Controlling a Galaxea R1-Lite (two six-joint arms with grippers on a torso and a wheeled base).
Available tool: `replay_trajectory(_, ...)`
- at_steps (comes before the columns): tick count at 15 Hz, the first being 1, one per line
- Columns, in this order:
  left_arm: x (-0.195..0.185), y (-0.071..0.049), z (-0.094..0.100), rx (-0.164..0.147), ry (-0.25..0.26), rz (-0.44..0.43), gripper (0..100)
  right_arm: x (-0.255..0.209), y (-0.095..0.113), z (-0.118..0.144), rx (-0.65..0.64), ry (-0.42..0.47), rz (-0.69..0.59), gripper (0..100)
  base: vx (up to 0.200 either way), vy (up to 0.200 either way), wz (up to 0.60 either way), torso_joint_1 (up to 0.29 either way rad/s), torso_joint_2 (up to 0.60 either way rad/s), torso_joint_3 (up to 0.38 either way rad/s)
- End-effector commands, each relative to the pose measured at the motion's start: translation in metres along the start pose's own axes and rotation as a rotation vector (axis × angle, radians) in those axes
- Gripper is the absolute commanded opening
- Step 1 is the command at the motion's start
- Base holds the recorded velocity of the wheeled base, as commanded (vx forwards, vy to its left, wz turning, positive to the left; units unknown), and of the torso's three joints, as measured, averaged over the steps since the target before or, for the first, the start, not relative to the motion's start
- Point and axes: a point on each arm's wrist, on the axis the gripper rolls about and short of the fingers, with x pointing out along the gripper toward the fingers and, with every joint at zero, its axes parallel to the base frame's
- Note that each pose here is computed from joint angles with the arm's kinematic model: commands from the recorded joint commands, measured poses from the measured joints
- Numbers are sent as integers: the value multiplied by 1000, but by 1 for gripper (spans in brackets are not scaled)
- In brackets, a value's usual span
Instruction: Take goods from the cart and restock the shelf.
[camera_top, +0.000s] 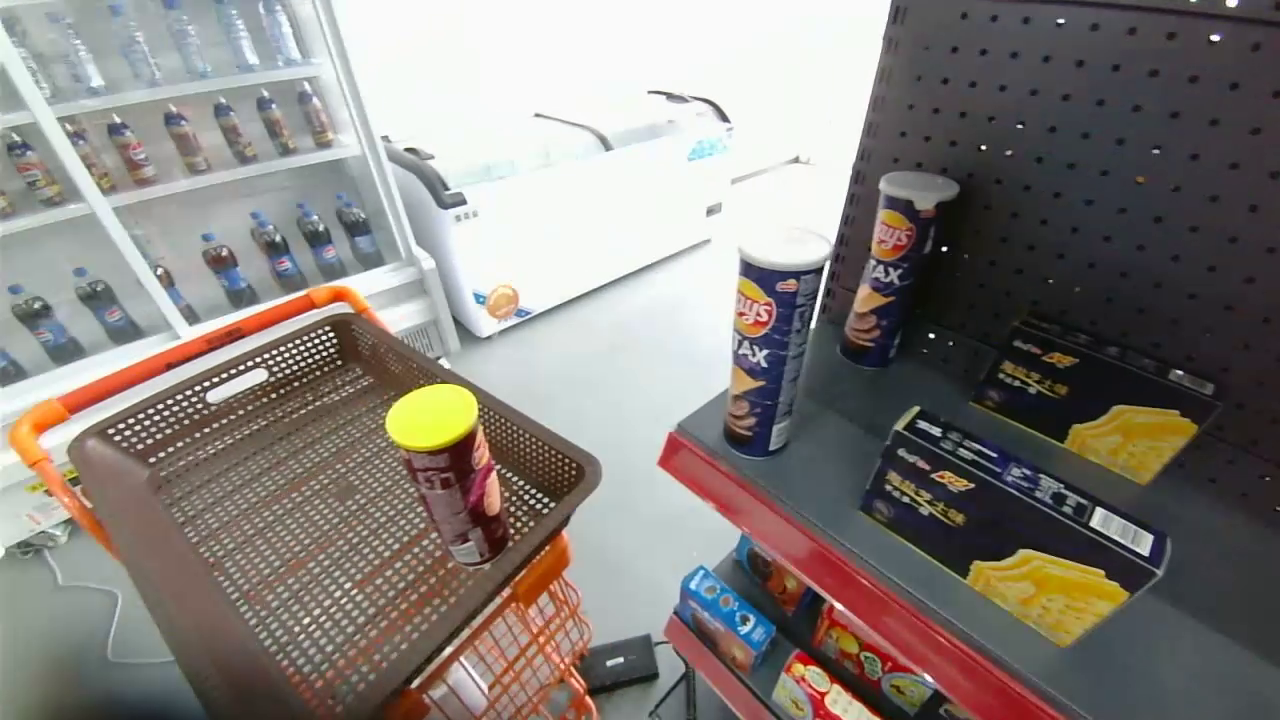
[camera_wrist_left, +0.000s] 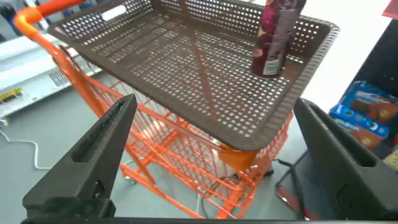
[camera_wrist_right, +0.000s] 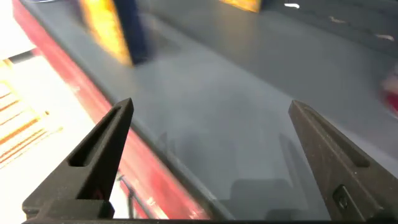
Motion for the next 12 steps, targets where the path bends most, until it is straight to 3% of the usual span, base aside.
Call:
replay_trajectory(1,-3,-1,11,33,-23,-69,100,0,0,0,0,1,0,100,0,0,0,0,0,0)
replay_trajectory(3,1,-2,28,51,64,-181,100,0,0,0,0,1,0,100,0,0,0,0,0,0)
replay_trajectory(7,39,-2,64,44,270,-198,100,0,0,0,0,1,0,100,0,0,0,0,0,0)
replay_trajectory(10,64,-3,80,40,360,-204,100,0,0,0,0,1,0,100,0,0,0,0,0,0)
replay_trajectory(12,77,-6,82,46,361,-246,100,0,0,0,0,1,0,100,0,0,0,0,0,0)
